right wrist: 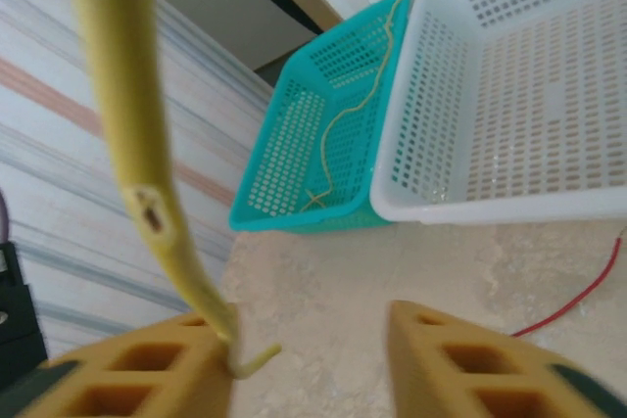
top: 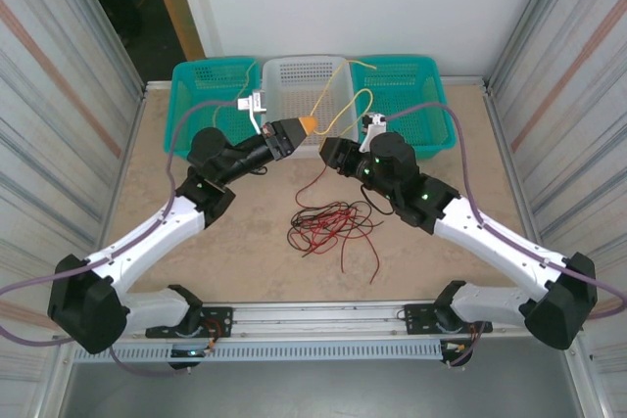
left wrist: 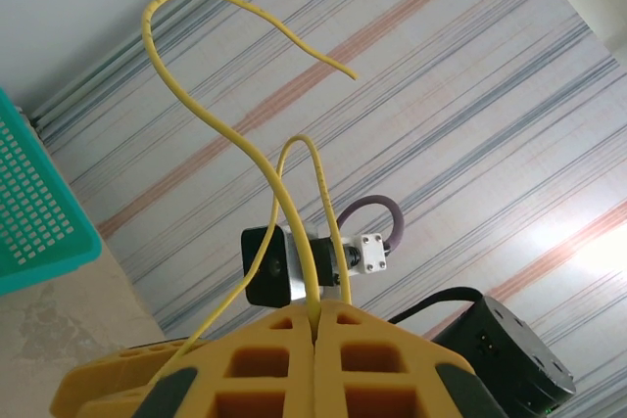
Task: Untangle the cables
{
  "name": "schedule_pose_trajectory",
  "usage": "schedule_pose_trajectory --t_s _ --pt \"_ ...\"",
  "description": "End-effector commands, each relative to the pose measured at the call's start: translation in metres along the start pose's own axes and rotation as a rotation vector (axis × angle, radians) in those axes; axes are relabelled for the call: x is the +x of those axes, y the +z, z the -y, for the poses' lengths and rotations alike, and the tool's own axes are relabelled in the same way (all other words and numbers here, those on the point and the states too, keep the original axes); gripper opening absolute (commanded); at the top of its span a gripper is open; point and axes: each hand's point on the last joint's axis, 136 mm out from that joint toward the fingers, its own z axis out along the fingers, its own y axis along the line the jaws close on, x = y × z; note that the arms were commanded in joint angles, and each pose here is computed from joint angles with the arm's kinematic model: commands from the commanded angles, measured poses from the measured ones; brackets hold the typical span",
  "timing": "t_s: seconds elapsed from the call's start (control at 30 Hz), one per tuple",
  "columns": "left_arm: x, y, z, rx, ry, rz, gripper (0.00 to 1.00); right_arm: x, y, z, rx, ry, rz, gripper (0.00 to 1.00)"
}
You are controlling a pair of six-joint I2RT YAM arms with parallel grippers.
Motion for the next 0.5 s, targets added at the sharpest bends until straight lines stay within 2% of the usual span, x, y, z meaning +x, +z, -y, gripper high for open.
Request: schedule_pose_trajectory --t_s 0.0,0.17,0.23,0.33,0.47 --pt "-0.009 0.0 0.016 0.043 0.022 0.037 0.0 -0.017 -0.005 0.005 0.055 -0.006 0.075 0.25" --pt "-0.015 -0.007 0.009 -0.047 0.095 0.012 0.0 -0.013 -0.017 0.045 0.209 -0.037 0.051 0.07" --pt "-0.019 -0.016 -0.007 -0.173 0.136 -0.012 0.0 -0.009 -0.028 0.075 0.325 -0.068 0.019 0.03" --pt "-0.025 -0.032 -0.032 -0.353 0.197 -0.074 0.0 -0.009 -0.054 0.117 0.478 -0.089 0.0 0.01" --pt "-0.027 -0.052 -0.059 -0.526 0.236 -0.169 0.0 -0.019 -0.094 0.152 0.579 -0.082 0.028 0.01"
